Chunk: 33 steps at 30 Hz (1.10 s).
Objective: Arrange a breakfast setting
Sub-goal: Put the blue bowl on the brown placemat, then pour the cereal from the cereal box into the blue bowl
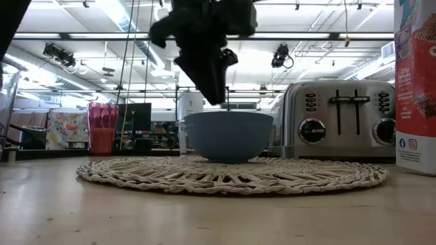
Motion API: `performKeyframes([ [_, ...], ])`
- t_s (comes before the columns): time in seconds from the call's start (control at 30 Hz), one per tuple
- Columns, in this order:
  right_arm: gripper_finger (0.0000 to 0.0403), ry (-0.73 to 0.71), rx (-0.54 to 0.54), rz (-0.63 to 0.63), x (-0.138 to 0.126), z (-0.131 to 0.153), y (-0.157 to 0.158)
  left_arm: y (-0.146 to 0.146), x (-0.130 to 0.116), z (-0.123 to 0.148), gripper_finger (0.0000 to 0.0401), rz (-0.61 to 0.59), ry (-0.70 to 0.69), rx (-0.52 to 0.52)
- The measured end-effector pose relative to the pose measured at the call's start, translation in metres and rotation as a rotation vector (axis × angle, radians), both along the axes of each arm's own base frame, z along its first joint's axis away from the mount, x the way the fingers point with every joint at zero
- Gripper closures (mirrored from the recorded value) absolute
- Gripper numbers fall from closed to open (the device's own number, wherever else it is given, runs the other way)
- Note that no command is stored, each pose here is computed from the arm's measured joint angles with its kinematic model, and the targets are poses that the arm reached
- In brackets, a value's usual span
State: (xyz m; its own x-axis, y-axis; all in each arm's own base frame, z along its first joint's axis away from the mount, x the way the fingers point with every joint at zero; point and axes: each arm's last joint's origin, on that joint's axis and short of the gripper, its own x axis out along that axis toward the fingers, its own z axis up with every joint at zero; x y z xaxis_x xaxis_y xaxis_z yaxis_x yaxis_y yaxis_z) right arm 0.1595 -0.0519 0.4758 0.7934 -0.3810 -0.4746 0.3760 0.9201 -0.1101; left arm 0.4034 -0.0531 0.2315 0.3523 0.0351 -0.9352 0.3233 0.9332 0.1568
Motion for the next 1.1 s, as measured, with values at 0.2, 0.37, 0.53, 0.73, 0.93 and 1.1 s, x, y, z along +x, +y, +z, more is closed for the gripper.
performKeyframes([
  [0.2, 0.0144, -0.004, -0.017, 0.024, 0.0, 0.001, 0.001, 0.008, -0.024, 0.052, 0.0283, 0.132, -0.115, -0.07],
  [0.37, 0.0152, -0.064, 0.056, 0.14, 0.007, 0.004, 0.012, 0.026, -0.048, 0.107, 0.0283, 0.34, -0.324, -0.2],
  [0.53, 0.0157, -0.081, 0.172, 0.238, 0.016, 0.002, 0.036, 0.039, -0.067, 0.15, 0.0283, 0.468, -0.546, -0.331],
  [0.73, 0.0157, -0.028, 0.372, 0.384, 0.016, 0.004, 0.076, 0.037, -0.07, 0.185, 0.0283, 0.458, -0.815, -0.444],
  [0.93, 0.0157, 0.197, 0.524, 0.365, -0.018, 0.013, 0.095, 0.03, -0.064, 0.197, 0.0283, 0.401, -0.944, -0.481],
  [1.1, 0.0157, 0.358, 0.629, 0.354, -0.031, 0.002, 0.113, 0.023, -0.054, 0.188, 0.0282, 0.401, -0.94, -0.45],
])
